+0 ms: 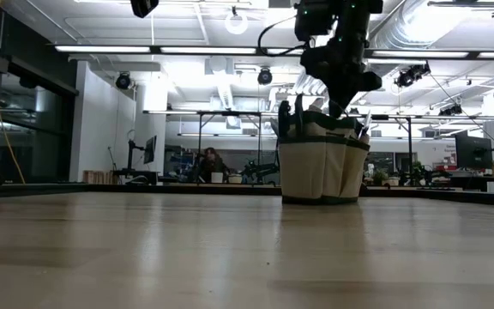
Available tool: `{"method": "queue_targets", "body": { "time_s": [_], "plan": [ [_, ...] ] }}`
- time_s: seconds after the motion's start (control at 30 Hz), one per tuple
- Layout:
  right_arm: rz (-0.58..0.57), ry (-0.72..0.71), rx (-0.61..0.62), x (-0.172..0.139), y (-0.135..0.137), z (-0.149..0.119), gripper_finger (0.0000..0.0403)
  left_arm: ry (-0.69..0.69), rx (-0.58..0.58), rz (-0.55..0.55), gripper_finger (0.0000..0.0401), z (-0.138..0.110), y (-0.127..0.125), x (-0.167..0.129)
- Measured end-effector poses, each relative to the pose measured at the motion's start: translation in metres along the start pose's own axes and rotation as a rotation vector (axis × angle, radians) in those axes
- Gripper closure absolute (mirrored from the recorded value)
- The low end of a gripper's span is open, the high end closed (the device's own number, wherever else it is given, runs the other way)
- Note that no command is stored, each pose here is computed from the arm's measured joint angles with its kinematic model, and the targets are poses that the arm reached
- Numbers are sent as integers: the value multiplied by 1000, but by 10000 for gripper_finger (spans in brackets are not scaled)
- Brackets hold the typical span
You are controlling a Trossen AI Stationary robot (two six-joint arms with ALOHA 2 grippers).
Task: Pick & Place Garden tools in Gardening bag
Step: Put the red gloves into the gardening bag, then move the brown gardening bag to the center of the table
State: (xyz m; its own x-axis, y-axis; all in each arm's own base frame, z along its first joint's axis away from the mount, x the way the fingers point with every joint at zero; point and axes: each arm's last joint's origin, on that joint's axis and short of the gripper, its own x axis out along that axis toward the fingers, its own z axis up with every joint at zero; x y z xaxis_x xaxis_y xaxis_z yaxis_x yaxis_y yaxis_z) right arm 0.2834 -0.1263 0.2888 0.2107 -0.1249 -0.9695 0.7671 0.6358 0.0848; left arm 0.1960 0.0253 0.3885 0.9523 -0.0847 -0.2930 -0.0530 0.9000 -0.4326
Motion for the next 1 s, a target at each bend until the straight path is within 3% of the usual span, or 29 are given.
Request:
{"method": "queue_targets", "body": {
  "time_s": [0.27,0.47,0.83,1.0],
  "plan": [
    [38,-188,9,-21,1,4,401,-2,0,6,249,0,0,0],
    [49,-277,9,-13,2,21,401,-4,0,9,249,0,0,0],
    [-29,-60,17,11,-7,15,401,5,-2,13,249,-1,1,0],
    [-40,-39,13,12,-8,12,401,10,-4,15,249,-1,1,0]
  ]
}}
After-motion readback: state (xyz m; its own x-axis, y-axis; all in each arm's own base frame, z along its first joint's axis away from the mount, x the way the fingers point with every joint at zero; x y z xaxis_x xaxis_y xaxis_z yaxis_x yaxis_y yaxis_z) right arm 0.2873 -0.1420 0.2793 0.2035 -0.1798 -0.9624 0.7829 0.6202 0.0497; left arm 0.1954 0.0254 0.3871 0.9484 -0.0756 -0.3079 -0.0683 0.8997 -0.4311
